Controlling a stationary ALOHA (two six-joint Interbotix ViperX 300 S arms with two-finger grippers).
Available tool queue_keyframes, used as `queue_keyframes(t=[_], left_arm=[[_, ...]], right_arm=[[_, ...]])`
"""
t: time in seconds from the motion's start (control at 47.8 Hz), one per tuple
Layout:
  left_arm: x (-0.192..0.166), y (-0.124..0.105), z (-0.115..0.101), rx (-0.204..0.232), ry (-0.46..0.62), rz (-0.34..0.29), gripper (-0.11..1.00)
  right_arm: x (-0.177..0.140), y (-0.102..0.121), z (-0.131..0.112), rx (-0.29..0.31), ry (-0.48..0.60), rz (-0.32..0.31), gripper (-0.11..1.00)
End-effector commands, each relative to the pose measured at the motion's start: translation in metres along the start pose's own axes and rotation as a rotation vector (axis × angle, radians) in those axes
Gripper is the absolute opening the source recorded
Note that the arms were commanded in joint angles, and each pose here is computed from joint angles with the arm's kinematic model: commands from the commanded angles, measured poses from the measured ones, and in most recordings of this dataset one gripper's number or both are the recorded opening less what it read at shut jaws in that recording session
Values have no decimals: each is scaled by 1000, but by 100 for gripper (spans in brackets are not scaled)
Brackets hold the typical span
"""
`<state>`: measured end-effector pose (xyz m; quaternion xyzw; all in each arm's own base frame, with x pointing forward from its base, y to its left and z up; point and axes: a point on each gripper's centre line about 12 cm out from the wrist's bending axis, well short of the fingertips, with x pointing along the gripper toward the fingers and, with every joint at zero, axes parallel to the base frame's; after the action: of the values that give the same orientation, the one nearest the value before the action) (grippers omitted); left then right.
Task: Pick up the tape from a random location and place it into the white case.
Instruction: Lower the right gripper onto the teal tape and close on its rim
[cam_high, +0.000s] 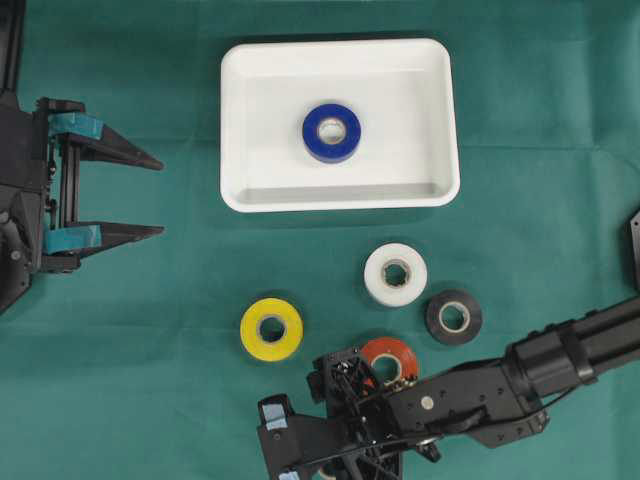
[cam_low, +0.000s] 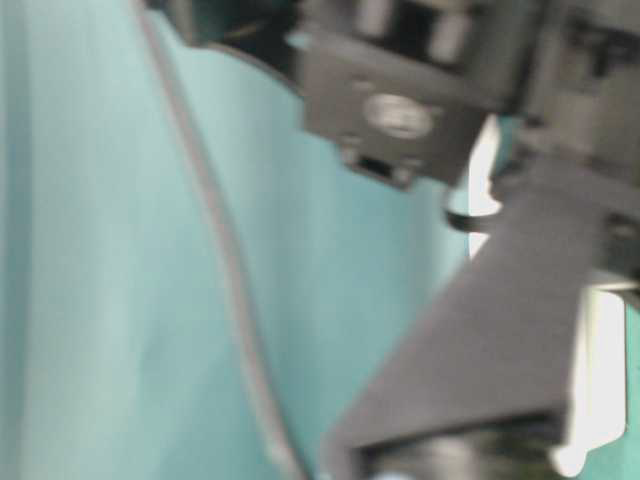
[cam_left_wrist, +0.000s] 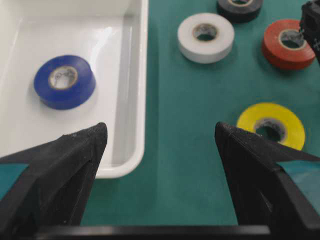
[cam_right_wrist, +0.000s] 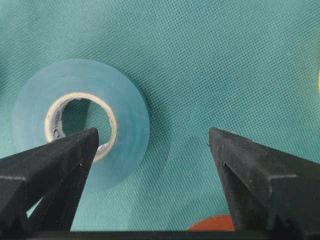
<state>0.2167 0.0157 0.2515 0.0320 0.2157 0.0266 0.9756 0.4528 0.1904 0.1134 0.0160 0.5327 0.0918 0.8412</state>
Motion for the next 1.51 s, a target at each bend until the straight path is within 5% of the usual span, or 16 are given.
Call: queue_keyframes(t=[0.0, 0.523, 0.732, 1.004, 1.484], left_arm=[[0, 1, 4, -6, -12, 5, 85], [0, 1, 3, -6, -12, 5, 85], [0, 1, 2, -6, -10, 4, 85], [0, 1, 3, -6, -12, 5, 85], [1, 1, 2, -6, -9, 4, 85]], right_arm=[[-4, 4, 5, 1, -27, 10, 92], [1, 3, 4, 21, -20, 7, 89], [-7, 4, 8, 21, -38, 12, 51], [-14, 5, 12, 12, -54, 16, 29], [-15, 5, 13, 14, -59, 18, 29]])
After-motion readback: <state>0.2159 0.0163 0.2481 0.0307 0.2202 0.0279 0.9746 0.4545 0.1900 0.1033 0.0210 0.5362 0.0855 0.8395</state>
